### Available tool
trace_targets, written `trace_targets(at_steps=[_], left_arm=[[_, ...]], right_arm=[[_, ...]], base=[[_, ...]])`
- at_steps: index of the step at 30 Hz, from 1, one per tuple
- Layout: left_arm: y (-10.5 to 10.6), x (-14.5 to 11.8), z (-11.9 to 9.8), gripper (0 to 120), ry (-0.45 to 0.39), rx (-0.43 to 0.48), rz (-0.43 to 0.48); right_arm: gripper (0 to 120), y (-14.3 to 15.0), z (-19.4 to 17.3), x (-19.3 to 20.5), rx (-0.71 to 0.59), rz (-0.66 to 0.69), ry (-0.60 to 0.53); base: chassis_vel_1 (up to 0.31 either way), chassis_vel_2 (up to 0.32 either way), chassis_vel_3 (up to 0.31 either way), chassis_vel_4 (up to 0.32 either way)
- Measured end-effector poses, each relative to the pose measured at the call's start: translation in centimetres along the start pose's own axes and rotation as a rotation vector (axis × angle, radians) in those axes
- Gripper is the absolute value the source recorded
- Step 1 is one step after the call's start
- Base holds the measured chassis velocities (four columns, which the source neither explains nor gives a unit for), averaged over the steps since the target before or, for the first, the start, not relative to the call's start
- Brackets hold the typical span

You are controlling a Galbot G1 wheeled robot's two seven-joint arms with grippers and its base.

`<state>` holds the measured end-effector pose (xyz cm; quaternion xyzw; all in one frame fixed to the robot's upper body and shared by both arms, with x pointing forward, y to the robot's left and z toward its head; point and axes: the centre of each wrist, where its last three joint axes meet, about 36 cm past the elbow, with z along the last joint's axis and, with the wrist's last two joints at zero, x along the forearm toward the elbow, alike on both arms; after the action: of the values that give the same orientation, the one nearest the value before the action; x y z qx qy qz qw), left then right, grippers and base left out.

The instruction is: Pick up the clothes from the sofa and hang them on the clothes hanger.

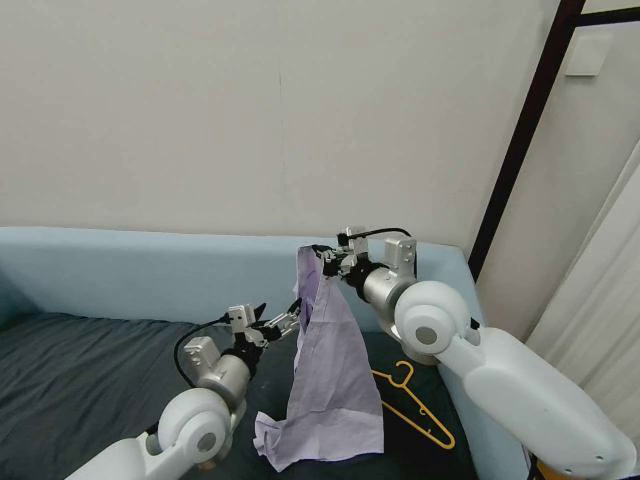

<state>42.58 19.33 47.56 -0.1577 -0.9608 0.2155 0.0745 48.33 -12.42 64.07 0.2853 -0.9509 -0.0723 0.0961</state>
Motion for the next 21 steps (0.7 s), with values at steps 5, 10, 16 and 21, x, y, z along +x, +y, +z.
trace_targets(at_steps=[5, 10, 16, 21], left_arm=[[-0.7, -1.5, 1.6, 99, 0.040, 0.013, -0.003], [-1.2, -2.2, 4.2, 99, 0.086, 0.018, -0.014], [-1.8, -1.8, 8.3, 99, 0.133, -0.002, -0.063], [-2.8, -0.8, 11.2, 99, 0.166, -0.001, -0.079]], right_arm=[[0, -0.1, -0.1, 0.5, -0.007, -0.003, 0.002], [0, 0.0, -0.5, 0.6, -0.018, -0.002, 0.001], [0, 0.3, -1.2, 0.6, -0.032, -0.006, 0.004], [0, 0.2, -1.0, 1.0, -0.031, -0.003, 0.012]], base=[[0.000, 0.000, 0.000, 0.000], [0.000, 0.000, 0.000, 0.000], [0.000, 0.000, 0.000, 0.000], [0.000, 0.000, 0.000, 0.000]])
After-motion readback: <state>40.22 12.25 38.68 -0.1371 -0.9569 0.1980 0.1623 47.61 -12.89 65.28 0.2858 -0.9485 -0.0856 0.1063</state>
